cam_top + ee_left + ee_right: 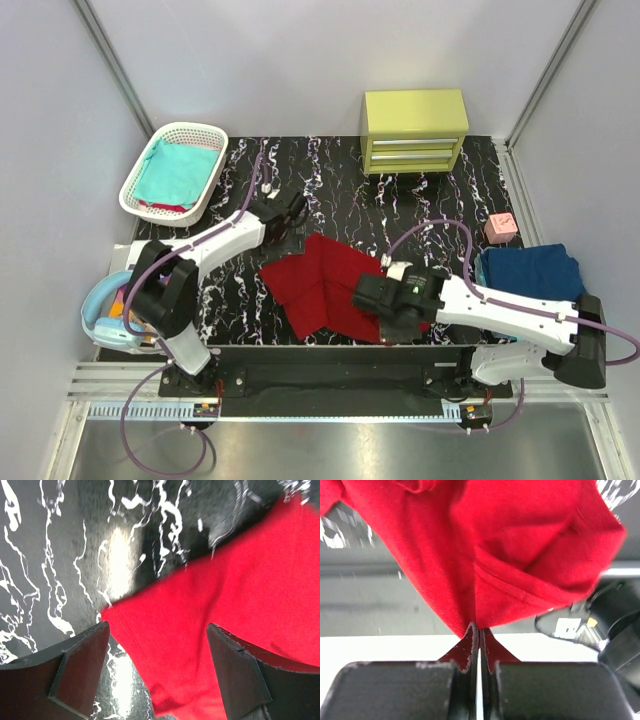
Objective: Fold and stack the t-shirts
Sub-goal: Move the tshirt to the center of the board
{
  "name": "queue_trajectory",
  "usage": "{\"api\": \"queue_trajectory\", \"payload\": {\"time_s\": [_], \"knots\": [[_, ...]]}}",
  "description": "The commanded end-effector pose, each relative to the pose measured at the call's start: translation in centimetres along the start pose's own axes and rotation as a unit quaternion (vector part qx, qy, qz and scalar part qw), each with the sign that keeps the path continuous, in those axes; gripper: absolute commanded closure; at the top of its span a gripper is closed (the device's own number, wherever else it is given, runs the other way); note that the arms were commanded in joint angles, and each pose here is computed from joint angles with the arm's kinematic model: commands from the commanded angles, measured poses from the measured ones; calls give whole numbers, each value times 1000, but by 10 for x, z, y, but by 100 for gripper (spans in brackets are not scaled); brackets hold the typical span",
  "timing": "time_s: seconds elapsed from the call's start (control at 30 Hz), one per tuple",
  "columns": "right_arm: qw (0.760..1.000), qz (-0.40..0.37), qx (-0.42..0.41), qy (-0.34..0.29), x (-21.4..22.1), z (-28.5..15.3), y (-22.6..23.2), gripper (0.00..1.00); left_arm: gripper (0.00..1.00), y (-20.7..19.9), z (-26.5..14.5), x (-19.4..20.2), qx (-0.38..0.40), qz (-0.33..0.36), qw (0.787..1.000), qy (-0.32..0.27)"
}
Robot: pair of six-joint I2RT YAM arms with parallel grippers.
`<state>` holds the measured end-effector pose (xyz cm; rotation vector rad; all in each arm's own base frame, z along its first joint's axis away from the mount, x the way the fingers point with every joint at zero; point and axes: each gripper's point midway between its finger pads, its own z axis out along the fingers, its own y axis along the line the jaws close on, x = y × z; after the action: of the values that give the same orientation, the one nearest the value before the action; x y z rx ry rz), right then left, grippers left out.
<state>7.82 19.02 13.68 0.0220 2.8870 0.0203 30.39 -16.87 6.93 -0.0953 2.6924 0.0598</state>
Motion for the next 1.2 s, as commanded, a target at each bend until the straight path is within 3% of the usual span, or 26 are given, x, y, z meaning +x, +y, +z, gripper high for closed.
{"api": "queue_trajectory", "payload": {"time_s": [0.0,0.07,0.13,0.17,0.2,0.27,0.3,0.43,0.7,0.9,1.17], "knots": [[988,-2,102,119,63,-19,-62,100,17,-14,-7,-24,19,10,999,-25],[982,-19,103,154,77,-19,-66,100,17,-17,-7,-28,22,15,999,-27],[982,-32,105,155,77,-20,-67,100,17,-19,-6,-29,23,19,999,-26],[985,-37,96,140,71,-24,-63,95,17,-19,-6,-29,22,22,999,-24],[987,-39,96,121,63,-26,-62,78,17,-20,-7,-30,26,23,999,-25],[996,-43,71,43,30,-35,-47,65,16,-21,-9,-31,30,21,999,-28],[997,-42,64,14,17,-36,-38,53,16,-22,-14,-34,36,17,999,-35],[991,-58,51,-109,-47,-45,3,37,15,-24,-26,-30,57,18,997,-41],[976,-20,28,-215,-119,-60,71,39,17,-37,-42,24,94,30,995,-26],[972,44,-19,-232,-163,-60,62,40,18,-70,-57,72,123,81,989,-16],[973,31,-14,-229,-172,-57,60,40,19,-76,-56,103,129,94,987,6]]}}
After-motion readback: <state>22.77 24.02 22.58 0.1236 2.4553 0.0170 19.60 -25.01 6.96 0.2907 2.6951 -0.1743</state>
